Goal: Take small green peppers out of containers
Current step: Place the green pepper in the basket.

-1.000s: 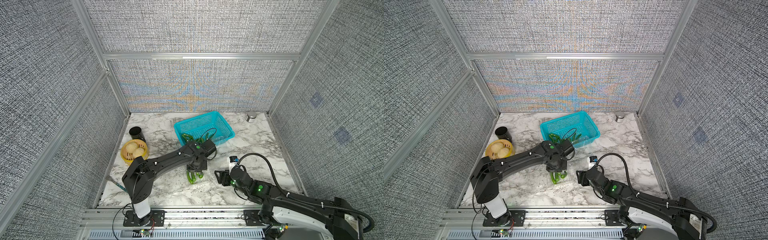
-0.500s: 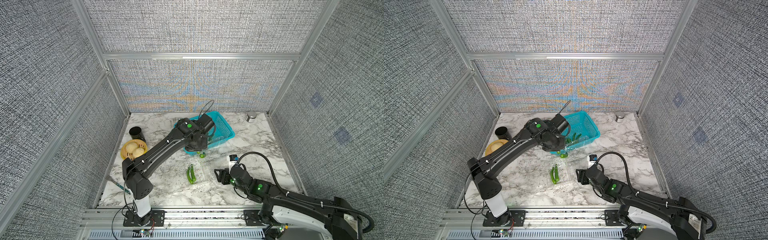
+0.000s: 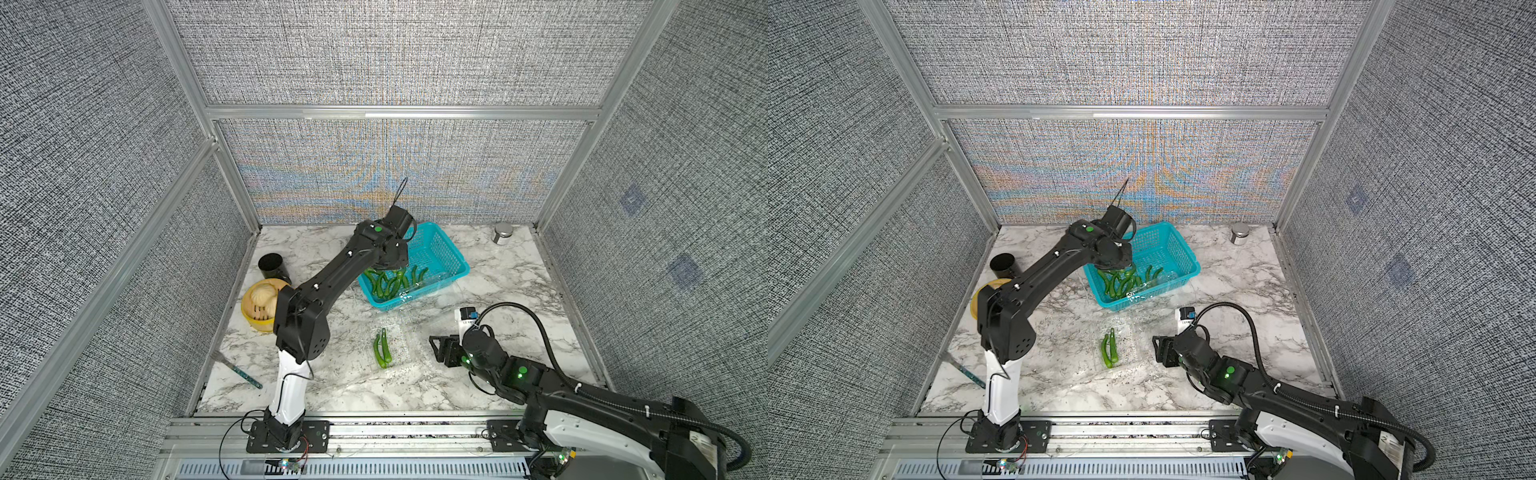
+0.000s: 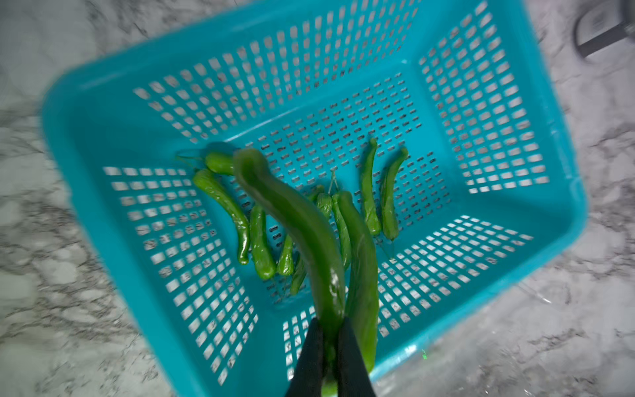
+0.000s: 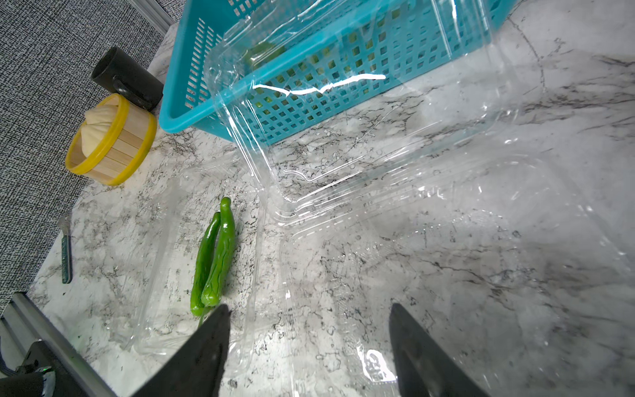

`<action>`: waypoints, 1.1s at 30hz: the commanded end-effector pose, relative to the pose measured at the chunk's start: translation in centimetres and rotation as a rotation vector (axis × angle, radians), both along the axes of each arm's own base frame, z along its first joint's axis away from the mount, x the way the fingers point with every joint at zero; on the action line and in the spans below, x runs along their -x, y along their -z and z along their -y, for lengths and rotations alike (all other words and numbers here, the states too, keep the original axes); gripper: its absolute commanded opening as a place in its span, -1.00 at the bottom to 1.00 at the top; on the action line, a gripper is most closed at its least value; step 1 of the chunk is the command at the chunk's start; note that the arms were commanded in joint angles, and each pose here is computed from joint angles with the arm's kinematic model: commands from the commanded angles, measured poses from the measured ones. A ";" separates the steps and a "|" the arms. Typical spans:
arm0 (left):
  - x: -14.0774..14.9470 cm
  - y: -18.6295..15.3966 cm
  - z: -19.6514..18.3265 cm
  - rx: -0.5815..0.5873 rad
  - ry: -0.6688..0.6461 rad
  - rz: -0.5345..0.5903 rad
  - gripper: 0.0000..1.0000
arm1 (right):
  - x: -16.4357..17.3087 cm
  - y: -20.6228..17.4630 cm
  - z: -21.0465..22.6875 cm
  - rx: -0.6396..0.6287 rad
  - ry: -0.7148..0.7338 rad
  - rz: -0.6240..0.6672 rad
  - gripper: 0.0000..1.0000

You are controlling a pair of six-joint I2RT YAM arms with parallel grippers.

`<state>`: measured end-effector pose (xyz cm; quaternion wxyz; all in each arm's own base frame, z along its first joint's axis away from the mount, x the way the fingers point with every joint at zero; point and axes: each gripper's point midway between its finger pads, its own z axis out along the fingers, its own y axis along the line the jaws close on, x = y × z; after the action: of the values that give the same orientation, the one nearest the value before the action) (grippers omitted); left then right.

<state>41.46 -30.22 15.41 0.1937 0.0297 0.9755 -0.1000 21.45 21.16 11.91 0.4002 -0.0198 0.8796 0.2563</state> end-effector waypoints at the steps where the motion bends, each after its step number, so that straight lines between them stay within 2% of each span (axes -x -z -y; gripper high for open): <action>1: -1.3 2.8 0.2 0.018 -0.015 -0.038 -1.00 | 0.1 -0.1 0.3 0.007 0.006 0.002 0.46; 5: -1.7 6.4 0.2 0.000 -0.036 -0.100 -1.00 | 0.2 -0.1 0.8 0.009 0.014 0.002 0.46; 6: -1.7 6.9 0.4 0.004 -0.037 -0.108 -0.92 | 0.3 -0.2 0.9 0.009 0.017 0.003 0.46; 8: -1.6 7.4 0.4 0.005 -0.039 -0.115 -0.41 | 0.3 -0.3 1.1 0.011 0.020 0.004 0.46; 10: -1.6 7.0 0.3 0.004 -0.037 -0.108 0.19 | 0.4 -0.4 1.3 0.012 0.024 0.007 0.46; 12: -1.6 6.1 0.1 0.004 -0.038 -0.090 0.55 | 0.4 -0.3 1.4 0.015 0.026 0.004 0.46; 14: -1.5 5.0 -0.4 -0.007 -0.045 -0.076 0.69 | 0.4 -0.2 1.4 0.011 0.027 0.002 0.46; 20: 0.4 -0.6 -2.6 -0.058 -0.056 -0.008 0.71 | 0.4 -0.3 1.2 -0.003 0.026 0.002 0.46; 24: 4.5 -4.1 -3.8 -0.130 -0.029 0.027 0.61 | 0.3 -0.3 1.1 -0.007 0.025 0.005 0.46; 28: 9.7 -4.6 -3.6 -0.126 0.009 -0.008 0.57 | 0.2 -0.1 1.0 -0.007 0.027 0.008 0.46; 33: 15.2 -1.6 -3.2 -0.088 0.032 -0.104 0.41 | 0.2 0.3 0.8 -0.013 0.024 0.000 0.46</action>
<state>28.04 -27.24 18.45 0.1641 0.0677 0.9827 -0.0534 21.00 20.16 11.32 0.3975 -0.0113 0.8829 0.2496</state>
